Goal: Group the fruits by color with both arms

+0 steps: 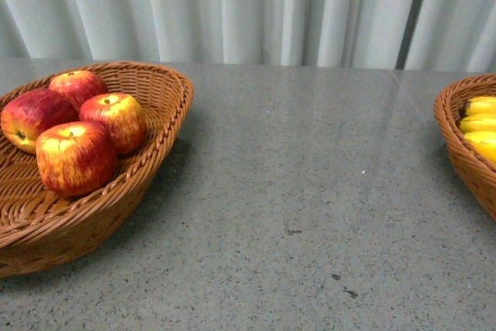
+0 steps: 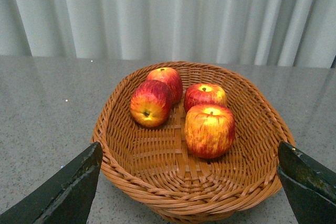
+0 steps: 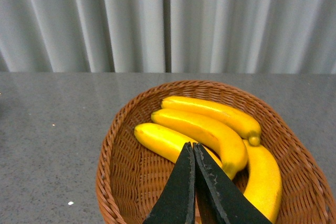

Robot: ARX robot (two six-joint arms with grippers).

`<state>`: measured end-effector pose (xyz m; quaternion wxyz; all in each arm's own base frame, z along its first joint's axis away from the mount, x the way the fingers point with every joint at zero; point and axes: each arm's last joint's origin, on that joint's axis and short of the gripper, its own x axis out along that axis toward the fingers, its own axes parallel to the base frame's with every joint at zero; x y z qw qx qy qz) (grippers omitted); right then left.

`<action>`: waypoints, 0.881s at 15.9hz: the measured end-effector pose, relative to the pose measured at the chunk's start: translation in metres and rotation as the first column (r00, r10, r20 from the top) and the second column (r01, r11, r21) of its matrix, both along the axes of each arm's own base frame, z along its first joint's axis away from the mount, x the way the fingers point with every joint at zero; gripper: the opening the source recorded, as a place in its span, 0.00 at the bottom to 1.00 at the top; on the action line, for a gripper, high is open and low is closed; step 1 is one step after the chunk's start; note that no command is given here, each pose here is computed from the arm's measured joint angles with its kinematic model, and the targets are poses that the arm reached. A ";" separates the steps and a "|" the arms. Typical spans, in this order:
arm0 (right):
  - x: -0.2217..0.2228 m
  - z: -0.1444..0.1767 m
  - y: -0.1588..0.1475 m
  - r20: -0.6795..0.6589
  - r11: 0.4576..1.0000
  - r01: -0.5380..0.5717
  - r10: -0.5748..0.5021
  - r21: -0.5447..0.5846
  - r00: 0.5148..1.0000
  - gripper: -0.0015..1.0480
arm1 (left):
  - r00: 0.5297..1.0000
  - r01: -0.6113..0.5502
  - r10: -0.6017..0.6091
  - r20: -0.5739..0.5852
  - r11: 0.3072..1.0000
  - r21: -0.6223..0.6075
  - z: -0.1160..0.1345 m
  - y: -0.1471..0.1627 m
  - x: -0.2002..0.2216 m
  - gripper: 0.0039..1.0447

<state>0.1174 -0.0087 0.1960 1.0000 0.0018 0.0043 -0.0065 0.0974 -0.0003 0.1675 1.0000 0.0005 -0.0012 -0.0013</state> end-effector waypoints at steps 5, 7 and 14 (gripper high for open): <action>-0.002 -0.005 0.009 0.005 0.999 -0.033 0.033 -0.001 0.999 0.02 | 1.000 0.001 -0.001 0.000 1.000 0.000 0.000 0.000 0.000 0.94; -0.005 -0.009 0.009 0.008 1.000 -0.011 0.011 -0.001 1.000 0.02 | 1.000 0.000 0.000 0.000 1.000 0.000 0.000 0.000 0.000 0.94; -0.020 -0.028 0.009 0.019 1.000 -0.014 0.014 -0.001 1.000 0.02 | 1.000 0.000 0.000 0.000 1.000 0.000 0.000 0.000 0.000 0.94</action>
